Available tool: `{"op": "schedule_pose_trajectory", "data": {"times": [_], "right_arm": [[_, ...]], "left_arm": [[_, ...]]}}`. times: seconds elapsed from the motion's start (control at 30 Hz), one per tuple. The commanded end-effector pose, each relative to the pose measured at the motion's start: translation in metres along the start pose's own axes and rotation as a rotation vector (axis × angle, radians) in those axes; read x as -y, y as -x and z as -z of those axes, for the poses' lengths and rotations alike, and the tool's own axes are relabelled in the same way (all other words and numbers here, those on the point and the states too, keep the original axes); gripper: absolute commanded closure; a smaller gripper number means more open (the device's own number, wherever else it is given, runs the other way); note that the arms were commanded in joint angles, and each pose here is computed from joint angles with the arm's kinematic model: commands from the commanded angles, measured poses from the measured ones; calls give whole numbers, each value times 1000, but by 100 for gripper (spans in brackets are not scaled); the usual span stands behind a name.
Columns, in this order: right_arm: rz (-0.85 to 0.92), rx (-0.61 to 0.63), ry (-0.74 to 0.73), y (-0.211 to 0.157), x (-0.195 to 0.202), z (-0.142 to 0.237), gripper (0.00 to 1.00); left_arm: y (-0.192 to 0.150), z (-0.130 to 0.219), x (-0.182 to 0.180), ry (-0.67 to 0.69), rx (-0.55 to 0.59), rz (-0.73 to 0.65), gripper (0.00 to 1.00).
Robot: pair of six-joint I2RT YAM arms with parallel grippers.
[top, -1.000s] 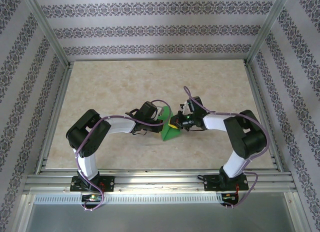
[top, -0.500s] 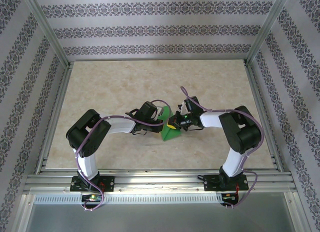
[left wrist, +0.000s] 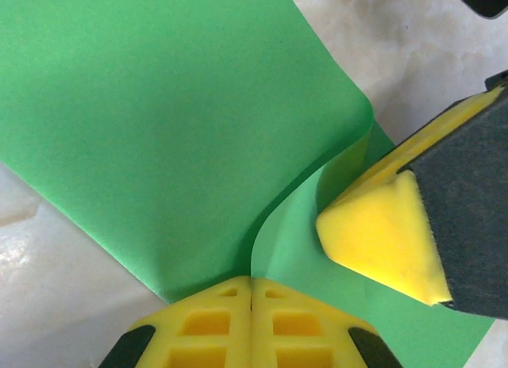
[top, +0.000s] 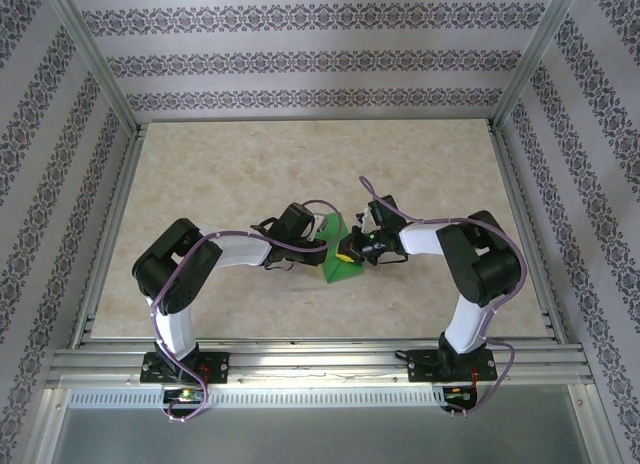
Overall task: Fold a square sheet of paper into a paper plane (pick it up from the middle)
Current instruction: Fold the triangle a second time at the center of the table.
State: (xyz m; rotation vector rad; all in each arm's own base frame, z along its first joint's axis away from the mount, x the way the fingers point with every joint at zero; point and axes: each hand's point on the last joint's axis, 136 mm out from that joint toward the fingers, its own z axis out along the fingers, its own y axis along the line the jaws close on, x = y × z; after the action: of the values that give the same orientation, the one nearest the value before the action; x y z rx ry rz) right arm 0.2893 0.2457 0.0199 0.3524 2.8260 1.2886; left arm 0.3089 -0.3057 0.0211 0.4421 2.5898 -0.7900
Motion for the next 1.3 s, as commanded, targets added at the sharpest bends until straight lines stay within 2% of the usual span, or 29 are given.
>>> {"op": "schedule_pose_trajectory", "data": {"times": [0.0, 0.2, 0.33, 0.5, 0.8, 1.13, 1.2, 1.27], "right_arm": [[47, 36, 18, 8, -22, 15, 100], [28, 34, 0, 22, -17, 8, 100], [-8, 37, -92, 23, 10, 1, 100], [-62, 20, -129, 13, 40, -6, 100], [-3, 84, -17, 38, -6, 23, 100], [-75, 77, -198, 28, 60, 6, 100], [-76, 101, -224, 29, 65, 10, 100], [-51, 125, -186, 34, 53, 16, 100]], "left_arm": [[-25, -6, -16, 37, -87, 29, 100], [-24, -7, -15, 35, -90, 22, 100], [-23, -5, -15, 35, -89, 21, 100], [-24, -5, -15, 36, -91, 22, 100], [-27, -5, -16, 38, -101, 17, 100], [-25, -5, -15, 34, -95, 17, 100], [-26, -4, -15, 35, -99, 17, 100], [-27, -4, -16, 36, -100, 15, 100]]}}
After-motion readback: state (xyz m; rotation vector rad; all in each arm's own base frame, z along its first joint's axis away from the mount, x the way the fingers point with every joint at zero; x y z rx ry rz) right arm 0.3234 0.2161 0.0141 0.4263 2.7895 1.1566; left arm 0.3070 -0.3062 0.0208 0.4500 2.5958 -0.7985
